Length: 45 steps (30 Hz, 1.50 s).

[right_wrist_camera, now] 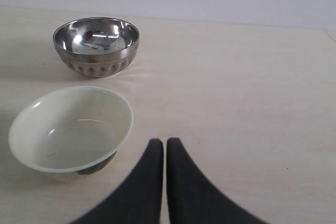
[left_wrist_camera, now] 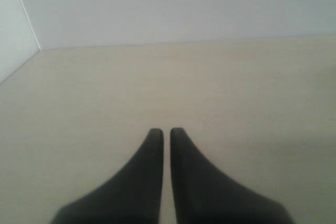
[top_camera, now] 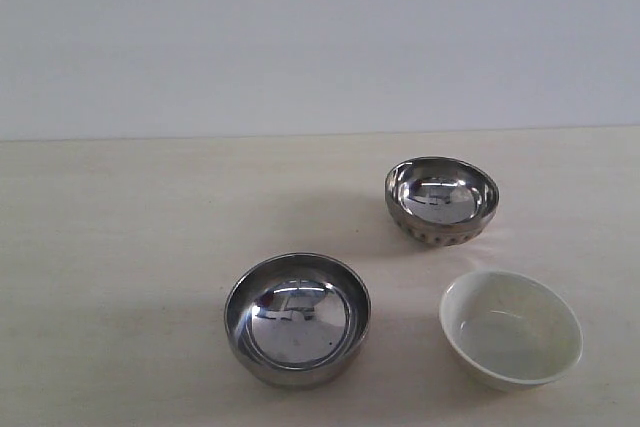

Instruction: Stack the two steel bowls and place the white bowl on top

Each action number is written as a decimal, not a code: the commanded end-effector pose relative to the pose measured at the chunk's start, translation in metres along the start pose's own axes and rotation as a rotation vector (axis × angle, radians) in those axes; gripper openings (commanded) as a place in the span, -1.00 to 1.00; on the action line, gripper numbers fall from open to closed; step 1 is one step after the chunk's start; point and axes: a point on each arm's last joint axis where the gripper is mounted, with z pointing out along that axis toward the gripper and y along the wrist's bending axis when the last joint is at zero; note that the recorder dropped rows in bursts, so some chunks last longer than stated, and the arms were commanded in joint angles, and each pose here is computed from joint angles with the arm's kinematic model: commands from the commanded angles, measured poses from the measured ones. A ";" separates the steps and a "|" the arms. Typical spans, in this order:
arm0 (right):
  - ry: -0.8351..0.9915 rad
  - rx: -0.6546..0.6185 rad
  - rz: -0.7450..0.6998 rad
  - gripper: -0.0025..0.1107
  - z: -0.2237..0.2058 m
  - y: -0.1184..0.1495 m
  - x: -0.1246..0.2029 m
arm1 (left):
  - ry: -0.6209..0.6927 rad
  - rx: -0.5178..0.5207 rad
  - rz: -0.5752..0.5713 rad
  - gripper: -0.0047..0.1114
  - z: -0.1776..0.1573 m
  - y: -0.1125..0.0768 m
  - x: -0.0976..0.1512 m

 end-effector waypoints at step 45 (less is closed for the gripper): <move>-0.190 0.127 -0.014 -0.96 -0.039 -0.021 -0.182 | 0.003 -0.002 -0.014 -0.85 0.000 0.000 0.001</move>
